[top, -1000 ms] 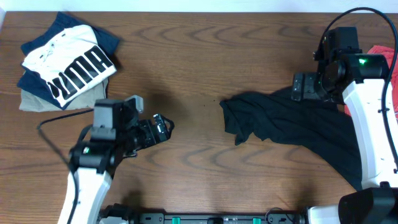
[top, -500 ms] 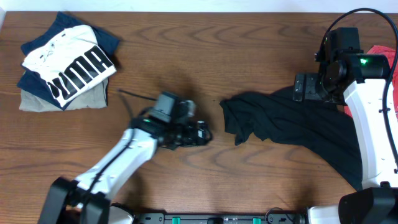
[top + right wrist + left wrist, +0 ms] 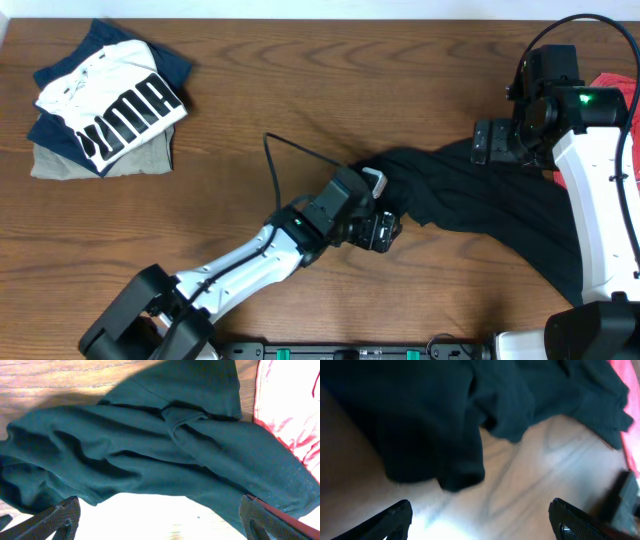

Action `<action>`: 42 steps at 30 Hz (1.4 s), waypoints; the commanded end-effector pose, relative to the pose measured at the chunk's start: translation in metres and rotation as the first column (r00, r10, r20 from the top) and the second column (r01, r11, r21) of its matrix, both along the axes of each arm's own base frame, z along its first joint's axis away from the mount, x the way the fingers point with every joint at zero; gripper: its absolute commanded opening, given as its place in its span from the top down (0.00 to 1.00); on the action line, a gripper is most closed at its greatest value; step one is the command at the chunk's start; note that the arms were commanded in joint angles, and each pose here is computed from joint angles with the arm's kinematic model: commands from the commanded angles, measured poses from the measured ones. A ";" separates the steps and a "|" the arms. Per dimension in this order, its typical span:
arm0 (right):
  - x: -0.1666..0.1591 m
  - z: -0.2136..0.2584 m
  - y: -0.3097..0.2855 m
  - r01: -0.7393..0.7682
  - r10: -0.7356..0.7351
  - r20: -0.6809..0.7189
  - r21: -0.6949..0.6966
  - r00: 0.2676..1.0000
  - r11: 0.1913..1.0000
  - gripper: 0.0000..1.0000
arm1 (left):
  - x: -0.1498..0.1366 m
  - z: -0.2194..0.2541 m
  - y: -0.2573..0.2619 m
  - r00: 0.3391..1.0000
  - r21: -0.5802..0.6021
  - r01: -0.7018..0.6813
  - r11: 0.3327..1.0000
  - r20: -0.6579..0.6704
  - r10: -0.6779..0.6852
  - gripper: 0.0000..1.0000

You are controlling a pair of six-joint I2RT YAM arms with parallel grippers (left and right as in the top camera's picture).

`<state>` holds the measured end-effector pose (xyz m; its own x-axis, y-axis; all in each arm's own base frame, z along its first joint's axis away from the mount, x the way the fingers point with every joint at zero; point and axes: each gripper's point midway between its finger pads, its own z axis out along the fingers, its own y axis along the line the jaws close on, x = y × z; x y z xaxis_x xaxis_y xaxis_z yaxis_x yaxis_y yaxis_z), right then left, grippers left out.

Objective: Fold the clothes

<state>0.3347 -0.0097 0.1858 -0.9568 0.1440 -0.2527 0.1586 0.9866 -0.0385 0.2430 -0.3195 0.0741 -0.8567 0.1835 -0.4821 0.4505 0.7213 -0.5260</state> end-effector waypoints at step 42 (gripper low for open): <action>-0.003 -0.003 -0.009 0.026 -0.025 -0.014 0.033 1.000 0.999 0.01 | -0.079 0.040 0.214 0.866 0.391 -0.343 0.854 -0.220 0.449 0.89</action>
